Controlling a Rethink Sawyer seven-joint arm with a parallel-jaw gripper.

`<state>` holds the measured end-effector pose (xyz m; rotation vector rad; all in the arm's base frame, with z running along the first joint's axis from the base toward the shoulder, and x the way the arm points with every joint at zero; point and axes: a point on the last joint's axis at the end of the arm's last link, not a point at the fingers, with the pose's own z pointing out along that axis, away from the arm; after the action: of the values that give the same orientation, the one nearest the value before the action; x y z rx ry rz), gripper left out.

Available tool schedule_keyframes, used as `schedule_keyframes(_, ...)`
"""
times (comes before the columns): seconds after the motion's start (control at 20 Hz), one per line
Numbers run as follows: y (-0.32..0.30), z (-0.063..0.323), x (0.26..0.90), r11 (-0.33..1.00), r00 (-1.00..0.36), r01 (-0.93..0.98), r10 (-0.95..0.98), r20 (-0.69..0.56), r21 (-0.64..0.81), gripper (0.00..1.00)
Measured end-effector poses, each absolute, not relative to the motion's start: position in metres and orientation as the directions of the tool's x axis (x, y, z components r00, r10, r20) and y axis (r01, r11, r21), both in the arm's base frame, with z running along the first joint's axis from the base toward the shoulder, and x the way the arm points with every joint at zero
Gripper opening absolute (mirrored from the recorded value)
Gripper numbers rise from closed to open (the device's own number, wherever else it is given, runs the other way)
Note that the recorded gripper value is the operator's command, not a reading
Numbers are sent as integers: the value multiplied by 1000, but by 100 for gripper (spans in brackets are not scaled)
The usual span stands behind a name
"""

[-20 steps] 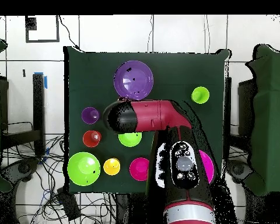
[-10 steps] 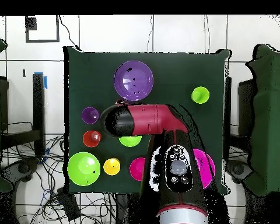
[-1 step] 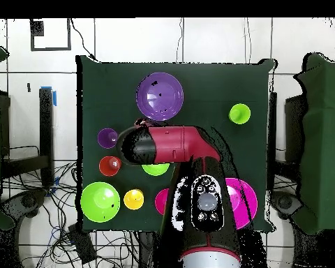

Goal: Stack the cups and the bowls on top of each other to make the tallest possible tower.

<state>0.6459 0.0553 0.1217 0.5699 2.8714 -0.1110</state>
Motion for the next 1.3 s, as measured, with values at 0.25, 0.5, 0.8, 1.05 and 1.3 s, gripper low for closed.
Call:
schedule_keyframes(0.25, 62, 123, 647, 920, -896, 392, 375, -237, -26, 100)
schedule_keyframes(0.5, 67, 118, 646, 920, -895, 391, 374, -242, -24, 100)
schedule_keyframes(0.8, 63, 101, 643, 915, -889, 403, 385, -250, -24, 100)
schedule_keyframes(1.05, 55, 88, 641, 912, -883, 409, 389, -264, -27, 100)
schedule_keyframes(1.3, 51, 75, 639, 911, -879, 411, 389, -276, -26, 100)
